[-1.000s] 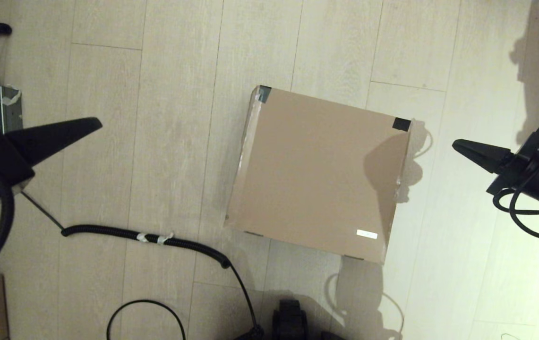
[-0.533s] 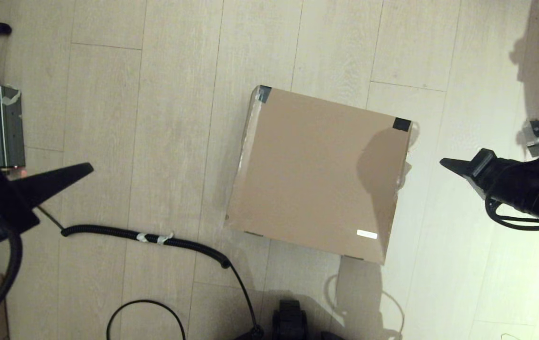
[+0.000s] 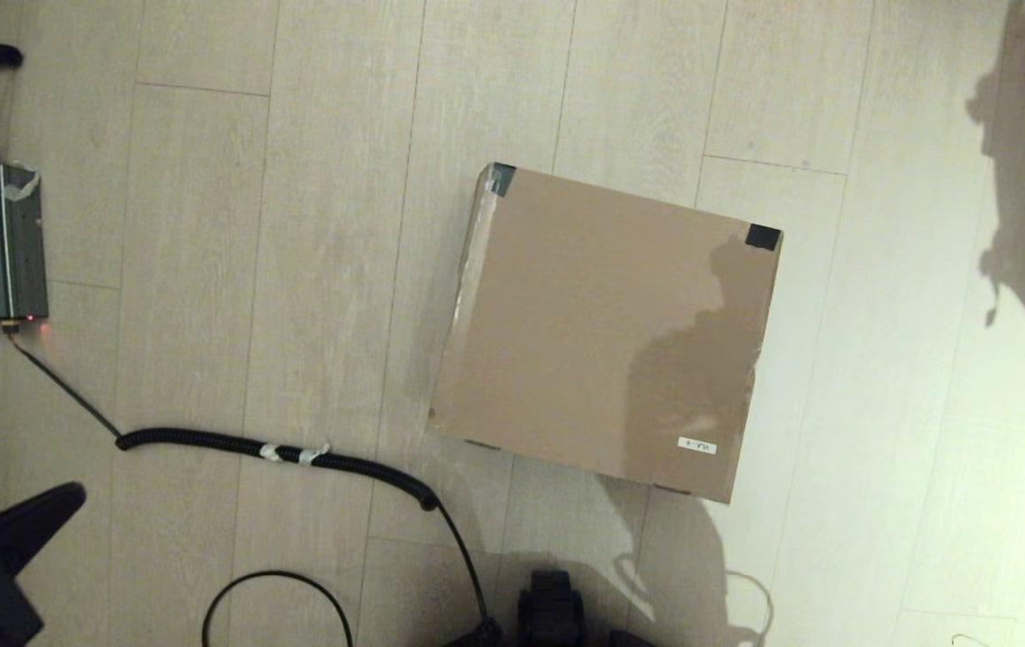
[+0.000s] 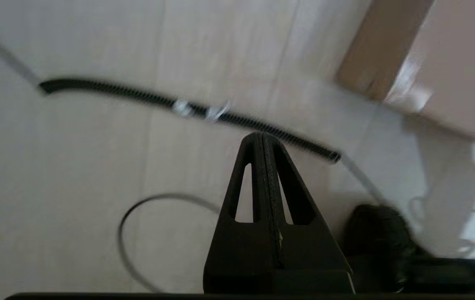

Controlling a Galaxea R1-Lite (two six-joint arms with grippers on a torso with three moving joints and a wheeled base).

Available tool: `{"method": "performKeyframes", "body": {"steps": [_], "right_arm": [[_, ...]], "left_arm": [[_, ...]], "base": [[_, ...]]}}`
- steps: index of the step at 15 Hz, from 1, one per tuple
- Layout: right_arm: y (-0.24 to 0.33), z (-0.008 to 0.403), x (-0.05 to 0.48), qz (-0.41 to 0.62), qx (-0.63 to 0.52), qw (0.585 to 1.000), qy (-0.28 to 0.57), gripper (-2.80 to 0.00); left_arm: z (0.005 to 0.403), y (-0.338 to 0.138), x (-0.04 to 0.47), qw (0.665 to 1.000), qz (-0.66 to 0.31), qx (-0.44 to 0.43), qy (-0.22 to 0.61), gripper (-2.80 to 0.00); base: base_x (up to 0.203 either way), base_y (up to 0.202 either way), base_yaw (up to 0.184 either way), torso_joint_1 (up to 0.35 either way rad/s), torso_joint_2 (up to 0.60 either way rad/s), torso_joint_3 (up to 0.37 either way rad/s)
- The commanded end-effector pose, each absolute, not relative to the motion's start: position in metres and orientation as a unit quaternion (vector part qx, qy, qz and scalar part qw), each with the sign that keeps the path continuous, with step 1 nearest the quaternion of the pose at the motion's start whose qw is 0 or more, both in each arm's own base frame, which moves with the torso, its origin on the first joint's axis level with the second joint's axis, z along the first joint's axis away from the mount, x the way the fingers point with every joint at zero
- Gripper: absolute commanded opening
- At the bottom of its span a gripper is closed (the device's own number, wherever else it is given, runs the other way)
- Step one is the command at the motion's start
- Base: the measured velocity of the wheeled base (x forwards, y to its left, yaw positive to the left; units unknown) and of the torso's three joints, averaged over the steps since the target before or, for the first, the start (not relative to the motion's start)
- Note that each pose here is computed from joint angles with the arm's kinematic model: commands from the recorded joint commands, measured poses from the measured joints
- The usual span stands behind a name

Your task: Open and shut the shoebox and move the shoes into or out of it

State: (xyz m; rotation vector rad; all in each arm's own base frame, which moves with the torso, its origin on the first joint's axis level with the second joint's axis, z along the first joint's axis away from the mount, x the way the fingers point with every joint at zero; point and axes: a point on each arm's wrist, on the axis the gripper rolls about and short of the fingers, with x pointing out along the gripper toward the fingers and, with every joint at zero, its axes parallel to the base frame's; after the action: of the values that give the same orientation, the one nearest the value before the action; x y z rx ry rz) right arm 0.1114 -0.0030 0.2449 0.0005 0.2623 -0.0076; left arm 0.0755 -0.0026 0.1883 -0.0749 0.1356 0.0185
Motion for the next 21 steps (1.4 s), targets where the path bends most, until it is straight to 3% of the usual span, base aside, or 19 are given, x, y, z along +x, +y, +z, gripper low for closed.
{"method": "performKeyframes", "body": {"steps": [1, 5, 9, 12, 15, 18, 21], "right_arm": [[-0.002, 0.238, 0.056, -0.018, -0.038, 0.997, 0.068, -2.8], [0.0, 0.165, -0.001, -0.024, -0.129, 0.99, 0.046, -2.8], [-0.001, 0.084, -0.001, -0.025, -0.145, 0.983, 0.109, -2.8], [0.0, 0.087, 0.0, -0.02, -0.084, 0.992, 0.096, -2.8], [0.0, 0.103, 0.001, -0.025, -0.084, 0.996, 0.017, -2.8], [0.001, 0.078, -0.006, 0.008, -0.081, 0.989, 0.121, -2.8], [0.001, 0.077, -0.011, 0.02, -0.078, 0.993, 0.081, -2.8]], "left_arm": [[0.169, 0.001, 0.048, 0.998, 0.029, -0.034, 0.048, -2.8], [0.12, 0.0, 0.015, 0.997, 0.006, -0.003, 0.08, -2.8], [0.086, 0.0, -0.017, 0.999, -0.017, 0.033, 0.03, -2.8], [0.077, -0.001, -0.023, 0.998, -0.019, 0.064, -0.006, -2.8], [0.075, 0.0, -0.022, 0.998, -0.015, 0.063, 0.009, -2.8], [0.075, 0.0, -0.023, 0.998, -0.014, 0.062, 0.006, -2.8], [0.075, 0.0, -0.023, 0.999, -0.006, 0.04, 0.002, -2.8]], "base": [[0.0, 0.0, 0.0, 0.0, 0.0, 0.0], [0.0, 0.0, 0.0, 0.0, 0.0, 0.0], [0.0, 0.0, 0.0, 0.0, 0.0, 0.0], [0.0, 0.0, 0.0, 0.0, 0.0, 0.0], [0.0, 0.0, 0.0, 0.0, 0.0, 0.0], [0.0, 0.0, 0.0, 0.0, 0.0, 0.0], [0.0, 0.0, 0.0, 0.0, 0.0, 0.0]]}}
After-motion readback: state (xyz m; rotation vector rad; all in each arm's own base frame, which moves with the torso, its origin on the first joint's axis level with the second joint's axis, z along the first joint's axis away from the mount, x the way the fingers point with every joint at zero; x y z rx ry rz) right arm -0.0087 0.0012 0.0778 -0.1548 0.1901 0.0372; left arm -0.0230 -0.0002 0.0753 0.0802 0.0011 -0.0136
